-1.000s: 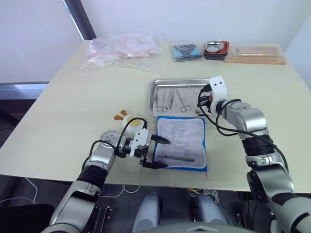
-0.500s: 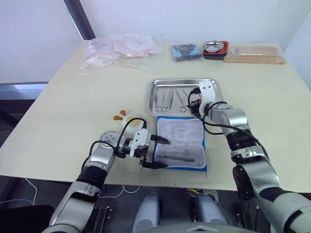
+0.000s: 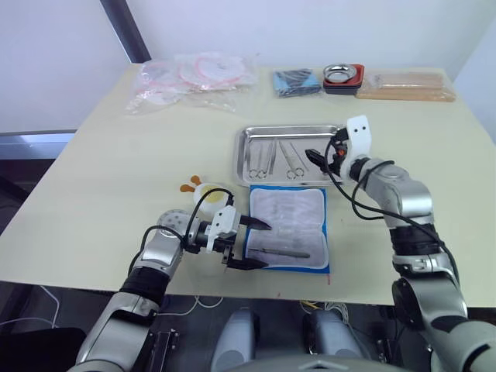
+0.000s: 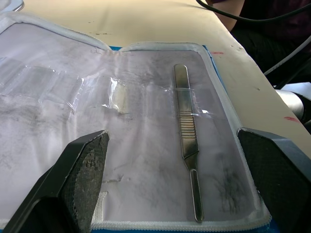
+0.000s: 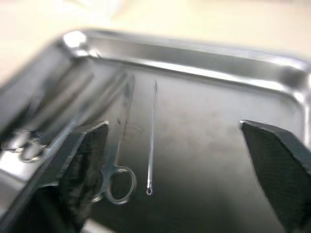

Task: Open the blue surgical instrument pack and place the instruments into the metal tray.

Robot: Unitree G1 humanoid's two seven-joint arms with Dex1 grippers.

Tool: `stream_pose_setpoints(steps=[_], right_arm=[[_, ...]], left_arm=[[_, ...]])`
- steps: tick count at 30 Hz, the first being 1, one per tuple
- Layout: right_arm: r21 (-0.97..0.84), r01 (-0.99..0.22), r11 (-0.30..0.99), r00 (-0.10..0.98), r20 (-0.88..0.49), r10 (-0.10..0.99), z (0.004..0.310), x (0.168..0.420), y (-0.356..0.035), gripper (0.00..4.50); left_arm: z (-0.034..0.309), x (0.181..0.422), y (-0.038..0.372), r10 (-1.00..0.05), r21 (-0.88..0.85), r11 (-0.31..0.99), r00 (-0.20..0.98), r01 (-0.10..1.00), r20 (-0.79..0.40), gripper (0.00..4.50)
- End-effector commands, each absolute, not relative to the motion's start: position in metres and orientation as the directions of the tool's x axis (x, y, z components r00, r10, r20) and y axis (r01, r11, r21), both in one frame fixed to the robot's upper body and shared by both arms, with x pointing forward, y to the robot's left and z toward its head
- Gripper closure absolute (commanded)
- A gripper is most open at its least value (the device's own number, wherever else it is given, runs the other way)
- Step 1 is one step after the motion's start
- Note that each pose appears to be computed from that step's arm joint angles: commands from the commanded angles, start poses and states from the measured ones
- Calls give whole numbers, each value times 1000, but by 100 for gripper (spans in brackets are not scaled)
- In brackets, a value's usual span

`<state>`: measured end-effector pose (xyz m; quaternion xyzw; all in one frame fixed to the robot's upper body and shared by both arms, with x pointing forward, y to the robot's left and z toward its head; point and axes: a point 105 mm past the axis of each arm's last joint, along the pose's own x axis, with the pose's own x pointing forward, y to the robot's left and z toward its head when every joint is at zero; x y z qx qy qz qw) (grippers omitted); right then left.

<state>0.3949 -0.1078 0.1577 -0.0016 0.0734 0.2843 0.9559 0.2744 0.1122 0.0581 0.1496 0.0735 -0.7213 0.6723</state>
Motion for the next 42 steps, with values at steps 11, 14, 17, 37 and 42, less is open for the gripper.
stream_pose_setpoints(steps=[11,14,17,37,42], right_arm=[[-208,-870,447,466,-54,883,170,272,-142,7],[-183,-918,352,373,-95,923,170,251,-153,7],[-152,-938,310,330,-125,936,171,241,-165,7],[-133,-965,227,248,-179,952,193,211,-206,7],[-154,-968,196,224,-191,956,183,217,-191,7]], left_arm=[[27,270,120,-915,-20,-54,-58,998,-398,0],[27,269,120,-916,-20,-56,-59,998,-397,0],[26,269,120,-916,-19,-56,-59,998,-397,0],[24,267,124,-913,-29,-63,-70,998,-403,0],[24,268,123,-913,-29,-66,-72,997,-402,0]])
